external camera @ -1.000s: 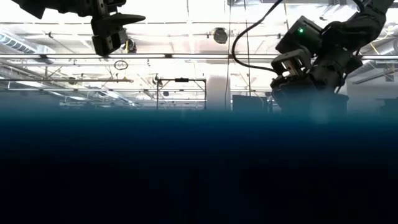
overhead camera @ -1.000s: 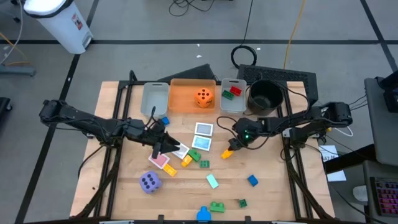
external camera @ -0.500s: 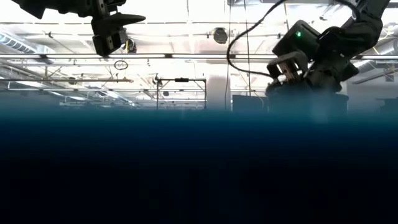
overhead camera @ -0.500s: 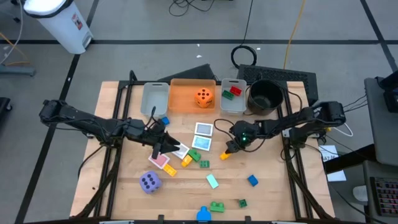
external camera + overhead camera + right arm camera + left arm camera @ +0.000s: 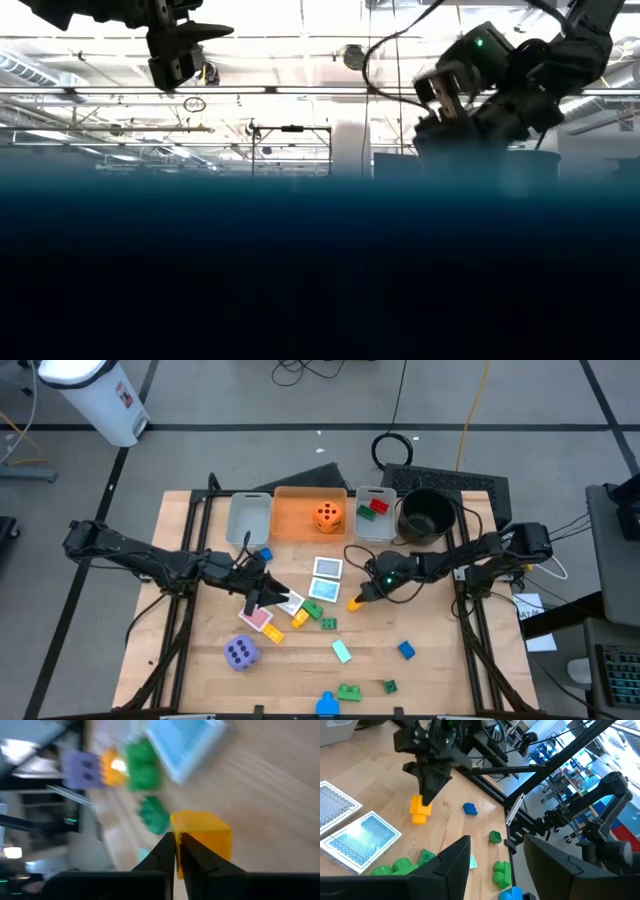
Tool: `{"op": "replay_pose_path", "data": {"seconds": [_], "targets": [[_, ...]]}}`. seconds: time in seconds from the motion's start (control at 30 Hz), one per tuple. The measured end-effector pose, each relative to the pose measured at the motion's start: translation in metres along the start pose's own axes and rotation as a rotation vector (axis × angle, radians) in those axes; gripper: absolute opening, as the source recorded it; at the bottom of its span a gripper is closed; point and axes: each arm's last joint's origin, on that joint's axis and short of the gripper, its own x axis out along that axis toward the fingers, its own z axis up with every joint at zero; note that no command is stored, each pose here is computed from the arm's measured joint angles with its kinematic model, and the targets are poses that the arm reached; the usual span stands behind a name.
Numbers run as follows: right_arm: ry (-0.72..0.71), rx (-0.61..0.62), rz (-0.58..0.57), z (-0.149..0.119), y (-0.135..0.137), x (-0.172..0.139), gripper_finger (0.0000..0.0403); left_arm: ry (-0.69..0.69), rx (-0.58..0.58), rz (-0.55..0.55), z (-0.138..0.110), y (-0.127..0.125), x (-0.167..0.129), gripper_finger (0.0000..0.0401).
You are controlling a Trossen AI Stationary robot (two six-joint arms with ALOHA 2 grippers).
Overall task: Pick & Place Toys
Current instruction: Put the yellow game piece into the right gray bin
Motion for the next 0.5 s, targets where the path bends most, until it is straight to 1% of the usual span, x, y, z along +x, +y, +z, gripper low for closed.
{"op": "replay_pose_path", "data": {"seconds": [0.13, 0.27, 0.4, 0.5], "targets": [[-0.082, -0.014, 0.151, 0.010, 0.014, -0.003, 0.0004, 0.000, 0.000, 0.000, 0.000, 0.000, 0.000, 0.0189], [-0.267, -0.038, 0.345, 0.024, 0.034, -0.013, 0.0003, 0.000, -0.001, -0.001, 0.000, 0.000, 0.000, 0.0189], [-0.478, -0.084, 0.551, 0.040, 0.055, -0.030, 0.0002, 0.000, -0.003, 0.000, 0.000, 0.000, 0.000, 0.0189], [-0.583, -0.145, 0.630, 0.054, 0.074, -0.044, 0.0001, 0.000, 0.001, -0.001, 0.000, 0.000, 0.000, 0.0189]]}}
